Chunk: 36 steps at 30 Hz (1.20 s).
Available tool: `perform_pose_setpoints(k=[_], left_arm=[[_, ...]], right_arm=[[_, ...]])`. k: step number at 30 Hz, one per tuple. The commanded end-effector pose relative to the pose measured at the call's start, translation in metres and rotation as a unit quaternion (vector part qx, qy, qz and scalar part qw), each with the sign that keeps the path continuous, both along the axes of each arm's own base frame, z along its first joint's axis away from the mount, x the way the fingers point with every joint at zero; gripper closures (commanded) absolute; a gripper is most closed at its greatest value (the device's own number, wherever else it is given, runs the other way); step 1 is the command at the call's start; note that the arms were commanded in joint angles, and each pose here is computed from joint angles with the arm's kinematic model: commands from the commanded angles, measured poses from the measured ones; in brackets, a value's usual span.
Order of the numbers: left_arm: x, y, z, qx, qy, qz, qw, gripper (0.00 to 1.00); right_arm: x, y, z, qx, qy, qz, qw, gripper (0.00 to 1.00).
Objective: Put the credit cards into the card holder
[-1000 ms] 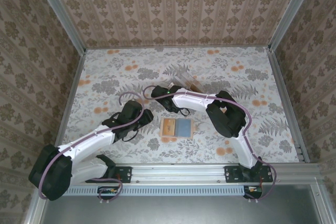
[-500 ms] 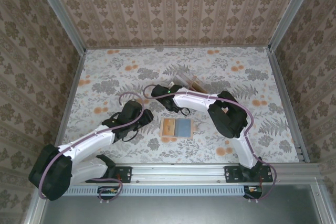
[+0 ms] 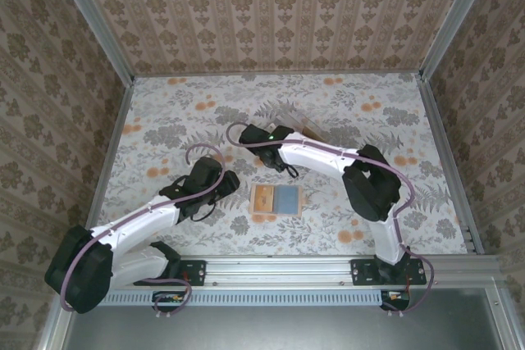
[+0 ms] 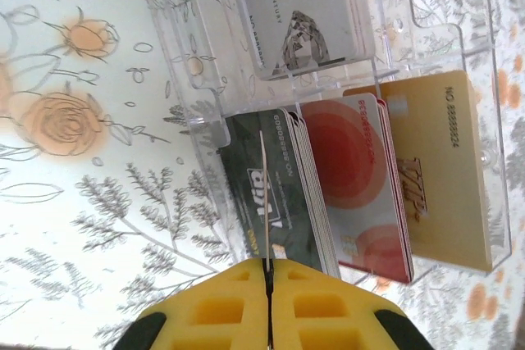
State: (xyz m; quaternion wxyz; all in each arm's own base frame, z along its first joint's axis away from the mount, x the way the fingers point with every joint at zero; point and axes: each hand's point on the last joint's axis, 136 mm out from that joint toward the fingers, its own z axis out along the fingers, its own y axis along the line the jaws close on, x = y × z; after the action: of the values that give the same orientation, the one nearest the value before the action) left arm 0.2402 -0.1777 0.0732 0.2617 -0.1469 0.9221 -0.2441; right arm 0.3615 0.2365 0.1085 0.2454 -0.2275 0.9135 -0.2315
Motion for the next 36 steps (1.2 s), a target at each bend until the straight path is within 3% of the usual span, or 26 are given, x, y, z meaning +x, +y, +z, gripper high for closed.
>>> perform_pose_setpoints(k=[1, 8, 15, 20, 24, 28, 36], left_arm=[[0.0, 0.0, 0.002, -0.009, 0.006, 0.005, 1.0, 0.45], [0.006, -0.015, 0.014, -0.027, 0.0, -0.022, 0.999, 0.45], [0.013, -0.042, 0.025, -0.063, 0.003, -0.06, 0.996, 0.45], [0.017, -0.059, 0.032, -0.09, 0.003, -0.085, 0.992, 0.45], [0.02, -0.077, 0.039, -0.125, 0.0, -0.112, 0.986, 0.43], [0.022, -0.103, 0.047, -0.174, 0.003, -0.156, 0.972, 0.43], [0.027, -0.14, 0.066, -0.266, -0.002, -0.211, 0.941, 0.43]], right_arm=[[-0.013, -0.003, 0.022, 0.057, 0.003, -0.03, 0.998, 0.92], [-0.025, -0.001, 0.046, 0.17, -0.002, -0.091, 0.981, 0.93], [-0.035, -0.008, 0.057, 0.329, -0.011, -0.189, 0.925, 0.94], [-0.046, -0.012, 0.049, 0.431, 0.015, -0.239, 0.87, 0.94], [-0.051, -0.003, 0.048, 0.511, 0.035, -0.23, 0.827, 0.94], [-0.059, 0.0, 0.041, 0.548, 0.062, -0.211, 0.807, 0.94], [-0.071, 0.007, 0.052, 0.648, 0.096, -0.159, 0.738, 0.94]])
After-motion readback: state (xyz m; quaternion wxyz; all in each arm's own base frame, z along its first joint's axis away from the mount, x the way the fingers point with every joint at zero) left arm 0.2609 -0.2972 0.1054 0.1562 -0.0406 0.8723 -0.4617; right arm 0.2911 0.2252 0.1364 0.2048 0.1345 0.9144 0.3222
